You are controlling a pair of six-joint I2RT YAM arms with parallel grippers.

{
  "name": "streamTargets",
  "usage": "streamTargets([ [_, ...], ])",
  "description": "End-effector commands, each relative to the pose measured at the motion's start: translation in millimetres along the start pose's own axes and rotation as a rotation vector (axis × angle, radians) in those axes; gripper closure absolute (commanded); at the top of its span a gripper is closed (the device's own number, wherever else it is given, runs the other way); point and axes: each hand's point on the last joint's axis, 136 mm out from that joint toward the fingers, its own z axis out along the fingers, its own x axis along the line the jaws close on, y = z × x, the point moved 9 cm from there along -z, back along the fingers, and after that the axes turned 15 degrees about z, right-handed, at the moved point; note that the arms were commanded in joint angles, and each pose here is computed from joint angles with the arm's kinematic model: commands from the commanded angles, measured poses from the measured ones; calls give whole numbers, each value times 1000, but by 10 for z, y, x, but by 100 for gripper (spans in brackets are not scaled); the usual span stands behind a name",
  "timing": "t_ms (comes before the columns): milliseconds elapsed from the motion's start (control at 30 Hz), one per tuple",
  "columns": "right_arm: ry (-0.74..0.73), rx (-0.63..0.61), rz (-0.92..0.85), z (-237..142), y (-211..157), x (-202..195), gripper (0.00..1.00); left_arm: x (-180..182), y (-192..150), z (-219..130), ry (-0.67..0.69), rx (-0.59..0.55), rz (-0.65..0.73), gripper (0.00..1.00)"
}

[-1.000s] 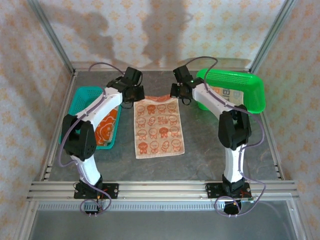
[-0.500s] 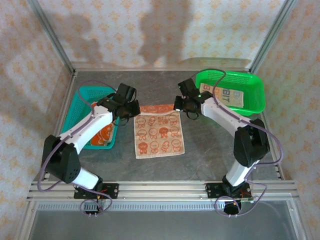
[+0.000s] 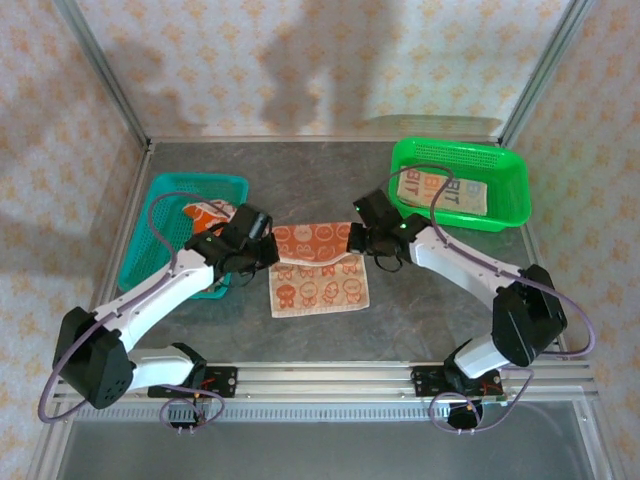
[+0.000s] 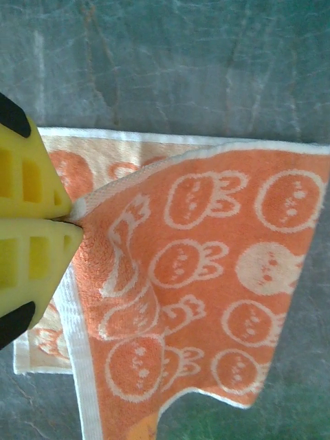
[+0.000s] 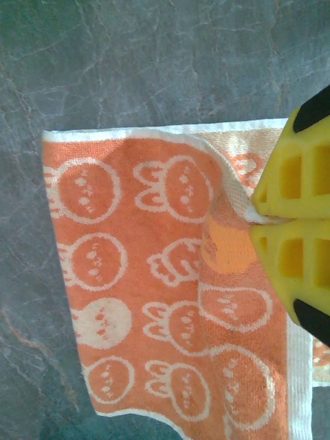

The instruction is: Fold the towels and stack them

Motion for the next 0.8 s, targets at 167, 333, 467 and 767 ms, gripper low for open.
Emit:
streamTargets([
  [167, -31, -1, 25, -63, -208, -171, 100, 99, -265, -56, 10, -13, -66, 100],
  [333, -28, 3, 31, -139, -292, -225, 100, 109, -406, -73, -10, -10, -90, 100],
  [467, -22, 12, 34, -196, -329, -237, 100, 106, -474, -99, -21, -5, -100, 100],
  [767, -25, 22, 28, -247, -439, -266, 100, 97, -580, -139, -37, -1, -107, 100],
])
